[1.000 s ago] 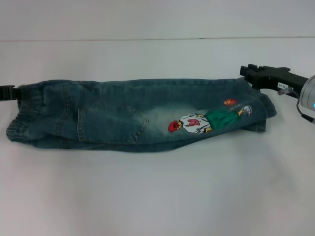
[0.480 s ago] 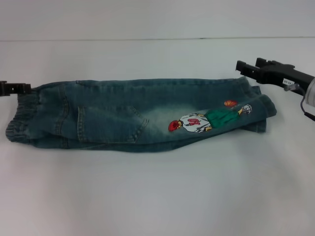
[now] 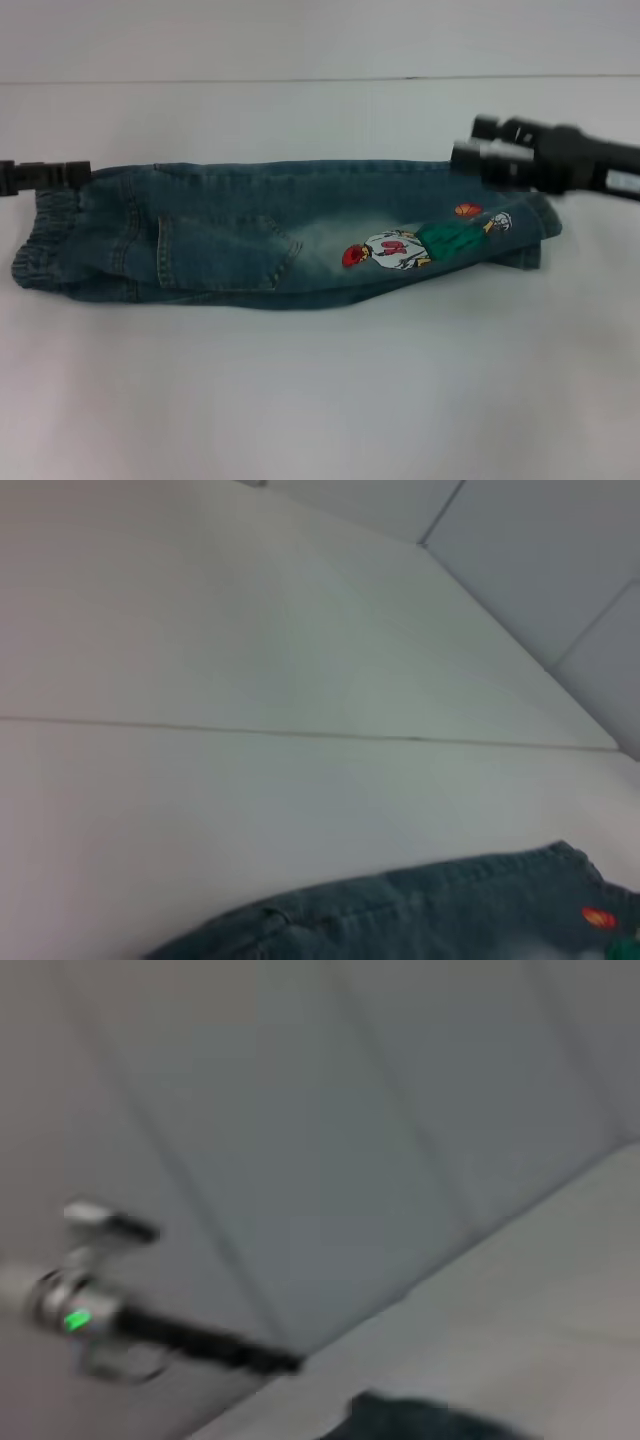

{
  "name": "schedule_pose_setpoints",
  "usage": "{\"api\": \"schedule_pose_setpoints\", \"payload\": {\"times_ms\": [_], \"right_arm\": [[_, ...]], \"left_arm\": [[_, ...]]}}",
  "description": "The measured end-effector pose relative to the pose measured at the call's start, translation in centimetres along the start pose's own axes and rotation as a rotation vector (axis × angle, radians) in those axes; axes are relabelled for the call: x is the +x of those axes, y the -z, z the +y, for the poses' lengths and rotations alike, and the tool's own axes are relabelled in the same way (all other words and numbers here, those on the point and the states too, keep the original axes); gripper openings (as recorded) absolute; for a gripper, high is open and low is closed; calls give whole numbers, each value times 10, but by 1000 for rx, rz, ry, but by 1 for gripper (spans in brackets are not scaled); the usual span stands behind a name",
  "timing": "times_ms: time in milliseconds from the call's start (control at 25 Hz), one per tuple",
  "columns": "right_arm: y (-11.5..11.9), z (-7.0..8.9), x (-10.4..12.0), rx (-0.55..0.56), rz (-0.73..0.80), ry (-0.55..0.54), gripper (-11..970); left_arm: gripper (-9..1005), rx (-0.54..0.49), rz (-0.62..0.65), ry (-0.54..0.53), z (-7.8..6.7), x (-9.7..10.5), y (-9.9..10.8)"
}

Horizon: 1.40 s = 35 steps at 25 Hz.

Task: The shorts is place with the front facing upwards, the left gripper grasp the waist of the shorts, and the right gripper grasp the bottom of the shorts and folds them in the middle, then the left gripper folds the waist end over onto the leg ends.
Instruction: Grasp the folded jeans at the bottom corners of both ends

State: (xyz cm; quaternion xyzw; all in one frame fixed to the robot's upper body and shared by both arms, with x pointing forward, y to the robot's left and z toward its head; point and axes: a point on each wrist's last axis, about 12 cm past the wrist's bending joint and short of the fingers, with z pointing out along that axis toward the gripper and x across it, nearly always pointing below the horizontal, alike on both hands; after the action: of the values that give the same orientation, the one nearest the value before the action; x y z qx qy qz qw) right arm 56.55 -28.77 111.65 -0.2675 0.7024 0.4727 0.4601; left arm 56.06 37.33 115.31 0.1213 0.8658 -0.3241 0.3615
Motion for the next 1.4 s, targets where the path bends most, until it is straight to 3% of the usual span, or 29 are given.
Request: {"api": "schedule_pose_setpoints", "payload": {"times_ms": [120, 280, 520, 720, 960, 1200, 1400], "right_arm": [[5, 14, 2, -119, 101, 17, 945], [9, 20, 15, -159, 220, 6, 940], [5, 20, 32, -131, 281, -19, 932], [-1, 18, 36, -105, 284, -15, 926], [-6, 18, 38, -103, 287, -15, 919], [-5, 17, 41, -86, 286, -21, 911], [-7, 17, 43, -80, 285, -30, 905]], "left_arm": [[951, 2, 19, -9, 1, 5, 1], [951, -12, 67, -27, 3, 13, 2], [950, -50, 208, -86, 6, 21, 5], [950, -150, 266, -131, 19, 28, 3], [951, -246, 307, -164, 26, 33, -6], [939, -265, 348, -182, 26, 35, -20], [835, -264, 341, -196, 24, 33, -28]]}}
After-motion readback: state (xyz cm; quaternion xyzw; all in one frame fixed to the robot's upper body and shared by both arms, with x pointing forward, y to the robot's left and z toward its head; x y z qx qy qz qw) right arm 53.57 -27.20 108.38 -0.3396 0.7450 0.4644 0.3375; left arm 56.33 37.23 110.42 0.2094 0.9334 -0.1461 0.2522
